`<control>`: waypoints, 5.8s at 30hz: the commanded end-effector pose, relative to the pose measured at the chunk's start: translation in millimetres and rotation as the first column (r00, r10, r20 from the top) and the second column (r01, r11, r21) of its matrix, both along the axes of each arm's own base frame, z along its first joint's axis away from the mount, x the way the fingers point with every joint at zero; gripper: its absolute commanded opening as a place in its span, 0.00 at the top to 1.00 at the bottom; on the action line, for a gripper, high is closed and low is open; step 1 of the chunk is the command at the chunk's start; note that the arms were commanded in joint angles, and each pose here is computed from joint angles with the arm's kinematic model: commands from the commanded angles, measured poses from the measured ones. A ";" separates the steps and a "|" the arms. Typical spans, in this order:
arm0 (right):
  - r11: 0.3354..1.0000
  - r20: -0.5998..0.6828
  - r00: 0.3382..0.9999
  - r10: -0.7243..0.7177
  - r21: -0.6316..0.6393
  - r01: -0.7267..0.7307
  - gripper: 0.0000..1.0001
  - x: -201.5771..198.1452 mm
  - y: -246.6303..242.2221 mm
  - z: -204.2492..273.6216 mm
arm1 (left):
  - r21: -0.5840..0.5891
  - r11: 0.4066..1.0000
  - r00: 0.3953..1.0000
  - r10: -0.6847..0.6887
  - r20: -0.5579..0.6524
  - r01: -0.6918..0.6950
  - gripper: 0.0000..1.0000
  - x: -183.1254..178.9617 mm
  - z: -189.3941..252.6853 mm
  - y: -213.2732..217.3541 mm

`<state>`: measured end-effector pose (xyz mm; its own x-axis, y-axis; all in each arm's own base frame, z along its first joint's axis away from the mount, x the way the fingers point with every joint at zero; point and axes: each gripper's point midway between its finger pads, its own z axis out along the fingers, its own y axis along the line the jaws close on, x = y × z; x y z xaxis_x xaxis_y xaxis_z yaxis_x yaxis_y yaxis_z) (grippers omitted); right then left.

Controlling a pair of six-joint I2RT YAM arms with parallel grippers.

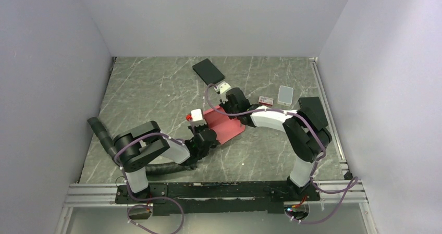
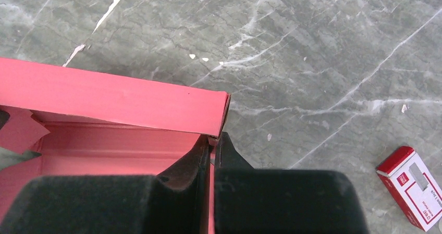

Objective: Fold the paper box
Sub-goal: Fold the paper box at the center of the board.

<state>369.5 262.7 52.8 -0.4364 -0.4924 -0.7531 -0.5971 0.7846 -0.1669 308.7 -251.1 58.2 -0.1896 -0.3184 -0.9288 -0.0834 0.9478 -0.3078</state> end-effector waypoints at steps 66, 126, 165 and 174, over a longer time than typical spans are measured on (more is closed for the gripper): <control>0.999 0.067 0.998 -0.019 0.051 0.016 0.81 11.9 9.7 16.2 | -0.199 0.979 0.980 -0.080 -0.181 0.044 1.00 -18.3 -8.6 -29.0; 0.911 0.053 0.918 0.393 0.108 -0.397 0.00 -30.7 1.2 93.9 | -0.185 0.980 0.970 0.022 -0.241 -0.068 1.00 -15.0 -15.9 2.4; 0.884 0.084 0.923 0.376 0.265 -0.385 0.00 -28.9 -28.3 127.6 | -0.367 0.914 0.895 -0.008 -0.446 -0.175 0.58 -2.6 -35.4 8.5; 0.883 0.090 0.924 0.372 0.273 -0.382 0.00 -29.0 -31.4 131.1 | -0.370 0.897 0.806 -0.026 -0.592 -0.243 0.93 0.5 -62.1 1.0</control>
